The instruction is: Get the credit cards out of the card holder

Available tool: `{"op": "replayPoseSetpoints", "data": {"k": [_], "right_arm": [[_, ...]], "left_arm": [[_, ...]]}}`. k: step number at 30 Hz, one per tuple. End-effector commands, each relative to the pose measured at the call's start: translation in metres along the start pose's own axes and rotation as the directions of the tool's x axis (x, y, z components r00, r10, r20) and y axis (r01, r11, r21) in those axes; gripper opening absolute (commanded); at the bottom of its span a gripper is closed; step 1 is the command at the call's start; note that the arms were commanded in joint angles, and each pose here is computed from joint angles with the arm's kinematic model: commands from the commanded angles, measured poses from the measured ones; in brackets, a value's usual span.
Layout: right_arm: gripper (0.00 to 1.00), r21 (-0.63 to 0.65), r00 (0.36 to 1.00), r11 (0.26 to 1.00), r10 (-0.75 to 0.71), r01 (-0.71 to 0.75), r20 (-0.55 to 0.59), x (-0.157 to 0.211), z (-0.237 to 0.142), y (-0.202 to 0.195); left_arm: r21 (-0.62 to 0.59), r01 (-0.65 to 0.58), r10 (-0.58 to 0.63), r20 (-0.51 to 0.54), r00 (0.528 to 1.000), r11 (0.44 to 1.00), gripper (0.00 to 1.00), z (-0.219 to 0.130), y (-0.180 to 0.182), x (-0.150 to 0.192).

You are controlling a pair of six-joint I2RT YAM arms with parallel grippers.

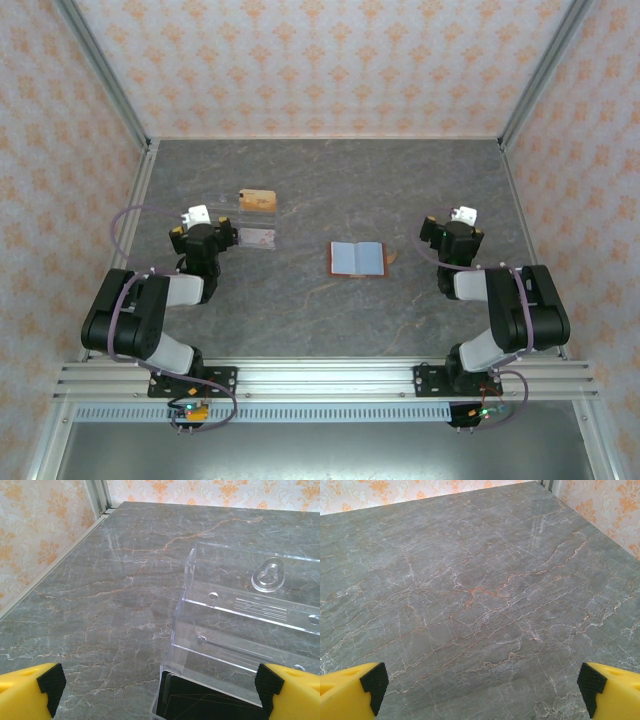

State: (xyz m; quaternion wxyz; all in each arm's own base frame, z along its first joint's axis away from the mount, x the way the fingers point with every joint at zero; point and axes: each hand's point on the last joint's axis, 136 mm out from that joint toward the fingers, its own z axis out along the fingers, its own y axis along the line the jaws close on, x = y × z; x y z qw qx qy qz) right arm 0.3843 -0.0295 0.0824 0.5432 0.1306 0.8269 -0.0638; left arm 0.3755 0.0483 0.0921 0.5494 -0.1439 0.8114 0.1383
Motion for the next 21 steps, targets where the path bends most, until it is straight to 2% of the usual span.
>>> {"op": "replayPoseSetpoints", "data": {"k": [1, 21], "right_arm": [[0.99, -0.006, 1.000, 1.000, 0.004, -0.004, 0.023, -0.0097, 0.0031, 0.0023], [0.99, -0.007, 1.000, 1.000, 0.004, -0.004, 0.024, -0.0103, 0.0032, 0.0028]], "left_arm": [[-0.006, -0.005, 0.005, 0.020, 1.000, 1.000, 1.00, 0.0018, -0.0003, -0.0095], [-0.007, -0.014, 0.014, 0.017, 1.000, 1.000, 1.00, 0.0021, -0.0014, -0.0094]]}}
